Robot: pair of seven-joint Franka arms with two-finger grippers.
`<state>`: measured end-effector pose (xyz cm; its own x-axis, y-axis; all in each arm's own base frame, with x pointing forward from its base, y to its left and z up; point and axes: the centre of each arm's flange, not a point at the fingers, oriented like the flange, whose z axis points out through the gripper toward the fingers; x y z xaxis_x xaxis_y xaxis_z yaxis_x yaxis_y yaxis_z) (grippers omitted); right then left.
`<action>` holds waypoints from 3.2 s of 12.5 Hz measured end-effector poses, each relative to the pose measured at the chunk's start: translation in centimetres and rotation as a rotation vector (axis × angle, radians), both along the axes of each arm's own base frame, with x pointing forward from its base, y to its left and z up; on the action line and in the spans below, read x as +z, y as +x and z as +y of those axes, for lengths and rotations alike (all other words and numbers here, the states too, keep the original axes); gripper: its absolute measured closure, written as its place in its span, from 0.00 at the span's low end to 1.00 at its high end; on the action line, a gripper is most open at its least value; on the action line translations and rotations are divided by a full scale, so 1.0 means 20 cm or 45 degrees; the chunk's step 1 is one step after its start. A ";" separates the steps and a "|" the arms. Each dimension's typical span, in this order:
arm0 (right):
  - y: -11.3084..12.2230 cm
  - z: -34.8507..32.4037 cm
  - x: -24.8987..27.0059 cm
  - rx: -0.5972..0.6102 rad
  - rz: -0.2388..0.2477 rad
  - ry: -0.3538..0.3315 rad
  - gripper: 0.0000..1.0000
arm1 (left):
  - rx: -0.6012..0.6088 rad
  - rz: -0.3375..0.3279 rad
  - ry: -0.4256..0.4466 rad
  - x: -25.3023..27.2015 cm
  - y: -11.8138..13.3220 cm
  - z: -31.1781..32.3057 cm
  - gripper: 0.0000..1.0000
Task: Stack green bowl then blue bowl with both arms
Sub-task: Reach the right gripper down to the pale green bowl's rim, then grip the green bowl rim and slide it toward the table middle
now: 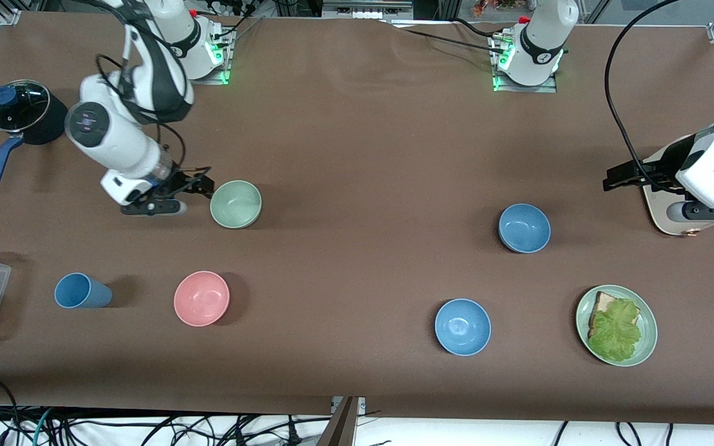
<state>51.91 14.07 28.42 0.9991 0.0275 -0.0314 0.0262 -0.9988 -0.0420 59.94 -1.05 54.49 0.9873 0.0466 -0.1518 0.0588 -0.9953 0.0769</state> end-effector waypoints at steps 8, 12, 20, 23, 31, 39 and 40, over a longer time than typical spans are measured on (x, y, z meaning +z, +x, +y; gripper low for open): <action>-0.04 0.05 -0.38 -0.021 -0.003 0.011 0.09 | 0.000 0.000 0.000 0.00 0.00 0.00 0.00; -0.05 0.05 -0.40 -0.027 -0.002 0.011 0.59 | 0.001 0.000 0.000 0.00 0.00 0.00 0.00; -0.05 0.35 -0.26 -0.132 -0.025 0.071 0.95 | 0.000 0.000 0.000 0.00 0.00 0.00 0.00; -0.05 0.77 -0.09 -0.250 -0.044 0.137 0.95 | 0.001 0.000 0.000 0.00 0.00 0.00 0.00; -0.08 1.66 -0.22 -0.577 0.030 0.232 0.95 | 0.002 0.001 0.000 0.00 0.00 0.00 0.00; -0.07 1.70 -0.35 -0.552 -0.051 0.163 0.57 | 0.001 0.001 0.000 0.00 0.00 0.00 0.00; -0.03 1.66 -0.30 -0.550 -0.061 0.127 0.44 | 0.001 0.001 0.000 0.00 0.00 0.00 0.00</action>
